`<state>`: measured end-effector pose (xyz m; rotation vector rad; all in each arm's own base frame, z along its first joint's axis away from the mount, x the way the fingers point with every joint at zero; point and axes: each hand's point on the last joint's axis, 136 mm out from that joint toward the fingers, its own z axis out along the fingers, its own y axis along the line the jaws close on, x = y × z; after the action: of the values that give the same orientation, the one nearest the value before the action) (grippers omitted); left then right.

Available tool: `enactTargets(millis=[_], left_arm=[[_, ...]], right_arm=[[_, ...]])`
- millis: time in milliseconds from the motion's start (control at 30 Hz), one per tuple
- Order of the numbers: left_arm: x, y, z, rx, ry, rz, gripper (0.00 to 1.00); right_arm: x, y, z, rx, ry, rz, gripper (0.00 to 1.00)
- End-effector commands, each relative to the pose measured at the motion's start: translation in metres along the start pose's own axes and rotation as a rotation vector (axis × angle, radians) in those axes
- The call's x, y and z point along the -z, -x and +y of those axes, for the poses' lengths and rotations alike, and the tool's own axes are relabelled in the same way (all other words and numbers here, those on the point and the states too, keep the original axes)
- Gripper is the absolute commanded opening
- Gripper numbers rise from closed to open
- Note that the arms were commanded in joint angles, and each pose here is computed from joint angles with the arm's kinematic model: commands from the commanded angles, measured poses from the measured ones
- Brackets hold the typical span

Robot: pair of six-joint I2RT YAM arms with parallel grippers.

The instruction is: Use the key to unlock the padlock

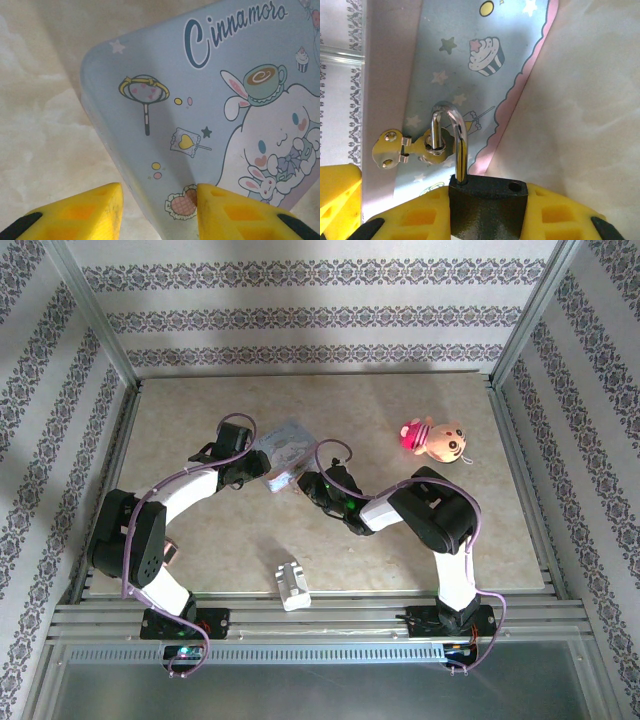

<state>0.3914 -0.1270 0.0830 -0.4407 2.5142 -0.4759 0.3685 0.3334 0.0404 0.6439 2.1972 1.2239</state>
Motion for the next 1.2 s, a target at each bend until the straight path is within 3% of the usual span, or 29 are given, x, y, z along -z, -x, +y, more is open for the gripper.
enactTargets(millis=[0,433,667,967,1167], left_arm=[[-0.011,-0.038,0.052,-0.007,0.200,0.120,0.41],[-0.011,-0.024,0.063,0.043,0.203,0.093,0.37],[-0.013,-0.026,0.055,0.071,0.157,0.108,0.35],[0.032,-0.004,0.026,0.123,0.040,-0.032,0.70],[0.044,0.001,0.008,0.133,-0.036,-0.050,0.81]], right_arm=[[-0.003,0.033,0.002,-0.038,0.000,-0.133,0.01],[0.042,0.046,-0.011,-0.012,-0.041,-0.233,0.00],[0.032,0.040,-0.010,-0.023,-0.039,-0.204,0.00],[0.035,0.035,-0.017,-0.013,-0.060,-0.206,0.00],[0.051,0.047,-0.022,0.011,-0.085,-0.244,0.00]])
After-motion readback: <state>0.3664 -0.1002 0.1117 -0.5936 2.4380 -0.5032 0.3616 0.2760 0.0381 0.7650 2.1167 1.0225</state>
